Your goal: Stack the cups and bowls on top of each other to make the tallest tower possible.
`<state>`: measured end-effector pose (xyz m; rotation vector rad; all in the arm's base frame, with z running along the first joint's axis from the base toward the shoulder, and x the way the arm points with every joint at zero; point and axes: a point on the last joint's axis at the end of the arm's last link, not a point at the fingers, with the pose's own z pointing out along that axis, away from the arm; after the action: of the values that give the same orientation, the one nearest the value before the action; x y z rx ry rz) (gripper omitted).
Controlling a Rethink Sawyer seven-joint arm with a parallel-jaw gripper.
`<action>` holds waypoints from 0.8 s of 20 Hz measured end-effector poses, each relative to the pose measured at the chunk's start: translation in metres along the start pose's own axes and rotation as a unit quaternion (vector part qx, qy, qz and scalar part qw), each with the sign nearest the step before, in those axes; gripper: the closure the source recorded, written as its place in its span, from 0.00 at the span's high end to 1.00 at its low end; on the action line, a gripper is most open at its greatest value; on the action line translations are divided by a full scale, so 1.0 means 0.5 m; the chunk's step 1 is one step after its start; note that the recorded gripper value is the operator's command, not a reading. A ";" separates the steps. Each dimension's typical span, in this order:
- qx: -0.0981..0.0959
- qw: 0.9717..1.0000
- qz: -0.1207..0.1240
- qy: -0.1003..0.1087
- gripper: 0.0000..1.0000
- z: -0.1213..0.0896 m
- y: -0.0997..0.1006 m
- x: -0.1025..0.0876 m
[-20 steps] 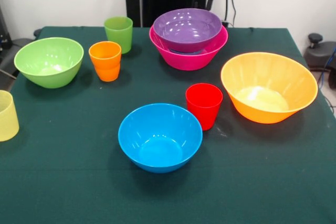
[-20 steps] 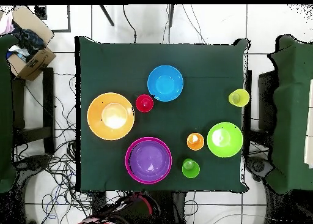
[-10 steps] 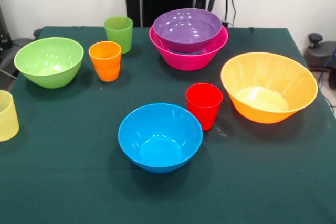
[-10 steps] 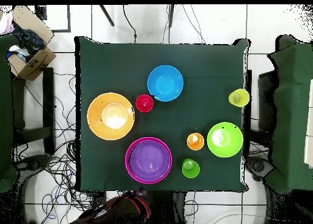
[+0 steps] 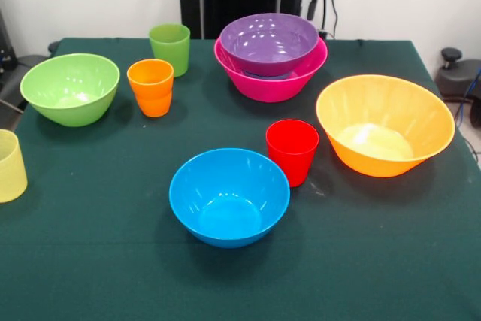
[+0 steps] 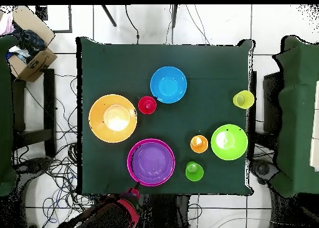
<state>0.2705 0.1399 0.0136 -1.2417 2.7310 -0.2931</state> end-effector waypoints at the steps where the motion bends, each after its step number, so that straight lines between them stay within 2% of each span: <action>1: 0.006 1.000 -0.014 -0.006 1.00 -0.001 -0.003 -0.011; 10: 0.045 0.997 -0.054 -0.032 1.00 -0.004 -0.037 -0.056; 16: 0.062 0.996 -0.060 -0.038 1.00 0.001 -0.067 -0.067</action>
<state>0.3169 0.1434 0.0217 -1.3563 2.5373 -0.4106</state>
